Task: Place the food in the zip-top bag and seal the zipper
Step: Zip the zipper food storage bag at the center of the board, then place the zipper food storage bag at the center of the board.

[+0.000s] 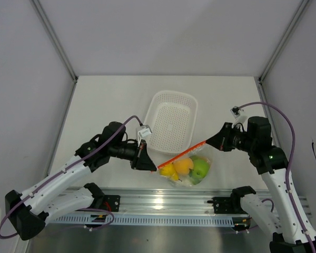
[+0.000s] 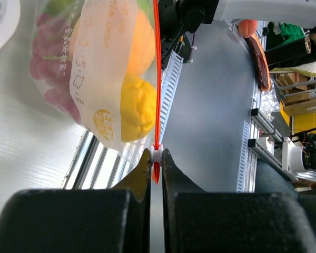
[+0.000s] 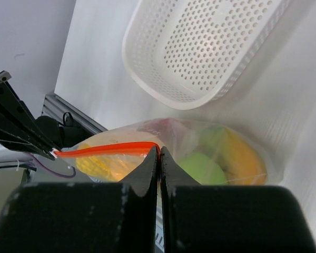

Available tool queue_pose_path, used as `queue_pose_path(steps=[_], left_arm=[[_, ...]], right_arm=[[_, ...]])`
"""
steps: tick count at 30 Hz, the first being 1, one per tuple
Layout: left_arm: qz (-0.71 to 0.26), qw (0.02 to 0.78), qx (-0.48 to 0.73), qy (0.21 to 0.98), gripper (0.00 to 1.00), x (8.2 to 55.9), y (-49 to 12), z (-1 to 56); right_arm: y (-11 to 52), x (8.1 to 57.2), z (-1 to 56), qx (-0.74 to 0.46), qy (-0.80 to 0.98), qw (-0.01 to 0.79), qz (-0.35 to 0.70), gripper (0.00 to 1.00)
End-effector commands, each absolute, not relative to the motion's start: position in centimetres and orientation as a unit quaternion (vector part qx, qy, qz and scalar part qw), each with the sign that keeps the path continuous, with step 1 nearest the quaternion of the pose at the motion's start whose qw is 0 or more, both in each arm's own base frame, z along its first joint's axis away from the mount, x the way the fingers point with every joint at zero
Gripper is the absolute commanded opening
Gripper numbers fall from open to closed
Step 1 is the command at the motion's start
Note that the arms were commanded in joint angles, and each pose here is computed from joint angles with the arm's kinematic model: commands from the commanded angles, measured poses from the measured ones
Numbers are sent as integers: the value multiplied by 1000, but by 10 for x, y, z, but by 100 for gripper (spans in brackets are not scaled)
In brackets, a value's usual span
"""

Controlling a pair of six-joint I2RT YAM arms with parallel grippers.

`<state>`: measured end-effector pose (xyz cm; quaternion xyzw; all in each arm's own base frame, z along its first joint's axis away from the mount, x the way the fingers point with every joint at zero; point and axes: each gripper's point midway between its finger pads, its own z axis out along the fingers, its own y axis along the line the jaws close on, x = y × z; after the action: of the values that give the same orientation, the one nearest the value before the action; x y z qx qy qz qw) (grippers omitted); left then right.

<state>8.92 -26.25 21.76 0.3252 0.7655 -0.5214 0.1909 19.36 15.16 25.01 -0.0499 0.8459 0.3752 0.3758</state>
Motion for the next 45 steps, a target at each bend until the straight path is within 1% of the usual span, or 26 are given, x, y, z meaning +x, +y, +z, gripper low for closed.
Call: queue_pose_path(steps=[1,10,11,12,17,18,19,20,21,22,23,30,35,41,44,45], left_arm=[[-525,190,311,769,1,81,-255,220],[-519,194,301,776,1,79,-250,216],[-520,196,301,775,2,80,-251,216],[-524,195,303,772,16,80,-252,218],[-545,222,317,744,43,85,-262,237],[-548,230,321,738,50,87,-264,243],[-552,231,323,733,53,88,-266,247],[-554,229,323,732,62,90,-269,247],[-556,238,327,726,74,93,-271,253],[-557,241,328,724,95,94,-273,255],[-557,242,328,723,100,96,-275,256],[-559,254,335,715,100,101,-281,261],[-556,258,340,714,100,98,-277,260],[-568,254,341,705,100,94,-277,258],[-573,253,339,701,99,93,-278,258],[-575,252,337,702,99,93,-278,258]], right_arm=[[139,198,271,-40,838,417,349,0],[136,193,269,-31,841,414,347,0],[136,192,270,-31,841,415,347,0],[136,190,271,-31,841,415,347,0],[133,183,284,-27,834,427,349,0],[131,181,286,-24,833,432,345,0],[130,179,288,-23,833,435,341,0],[127,179,294,-20,831,443,337,0],[122,178,293,-9,834,447,324,0],[118,176,295,-5,833,453,317,0],[116,175,297,-2,832,457,314,0],[93,169,334,29,823,501,267,0],[73,177,351,54,824,520,216,0],[61,211,365,74,827,531,169,0],[62,239,362,79,828,529,165,0],[65,250,355,79,836,517,168,0]])
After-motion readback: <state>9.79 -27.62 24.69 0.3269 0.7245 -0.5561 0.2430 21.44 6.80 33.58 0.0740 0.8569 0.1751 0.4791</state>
